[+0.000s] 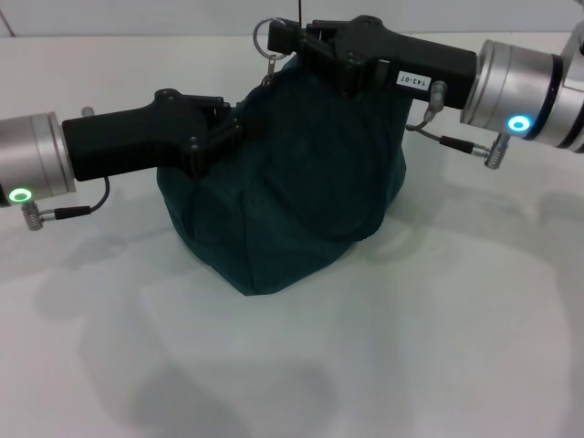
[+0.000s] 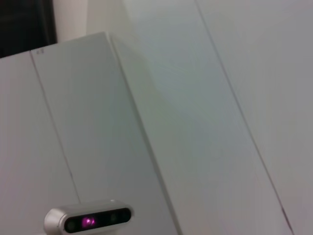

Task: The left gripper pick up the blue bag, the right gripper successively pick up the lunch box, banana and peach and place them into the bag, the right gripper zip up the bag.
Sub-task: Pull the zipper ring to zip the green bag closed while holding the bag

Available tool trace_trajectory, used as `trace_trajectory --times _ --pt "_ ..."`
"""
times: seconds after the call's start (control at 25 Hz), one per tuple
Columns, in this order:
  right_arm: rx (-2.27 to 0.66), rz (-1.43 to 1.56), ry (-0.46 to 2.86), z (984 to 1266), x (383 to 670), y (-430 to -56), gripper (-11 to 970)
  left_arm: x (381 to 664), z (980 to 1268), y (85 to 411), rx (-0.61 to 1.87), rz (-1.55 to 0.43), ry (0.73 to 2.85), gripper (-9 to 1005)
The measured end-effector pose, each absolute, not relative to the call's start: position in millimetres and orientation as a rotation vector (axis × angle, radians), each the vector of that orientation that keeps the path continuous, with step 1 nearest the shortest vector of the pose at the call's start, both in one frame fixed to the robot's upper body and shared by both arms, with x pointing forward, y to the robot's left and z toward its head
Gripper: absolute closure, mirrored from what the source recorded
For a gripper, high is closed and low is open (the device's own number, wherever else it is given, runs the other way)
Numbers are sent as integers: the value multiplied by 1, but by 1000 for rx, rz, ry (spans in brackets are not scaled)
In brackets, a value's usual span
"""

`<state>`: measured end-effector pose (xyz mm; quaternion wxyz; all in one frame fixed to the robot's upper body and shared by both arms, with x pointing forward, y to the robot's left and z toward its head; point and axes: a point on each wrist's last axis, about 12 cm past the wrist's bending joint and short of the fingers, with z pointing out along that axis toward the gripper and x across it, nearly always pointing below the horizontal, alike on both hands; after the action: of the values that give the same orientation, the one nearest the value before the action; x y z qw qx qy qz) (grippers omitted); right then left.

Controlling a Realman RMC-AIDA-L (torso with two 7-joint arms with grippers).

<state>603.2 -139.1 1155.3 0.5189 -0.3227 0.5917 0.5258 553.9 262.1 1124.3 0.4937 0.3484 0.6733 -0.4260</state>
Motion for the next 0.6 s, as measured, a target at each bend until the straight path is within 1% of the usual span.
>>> trace_trajectory --times 0.6 --pt "-527 1307 1459 1139 600 -167 950 552 1125 262 851 -1047 1626 901"
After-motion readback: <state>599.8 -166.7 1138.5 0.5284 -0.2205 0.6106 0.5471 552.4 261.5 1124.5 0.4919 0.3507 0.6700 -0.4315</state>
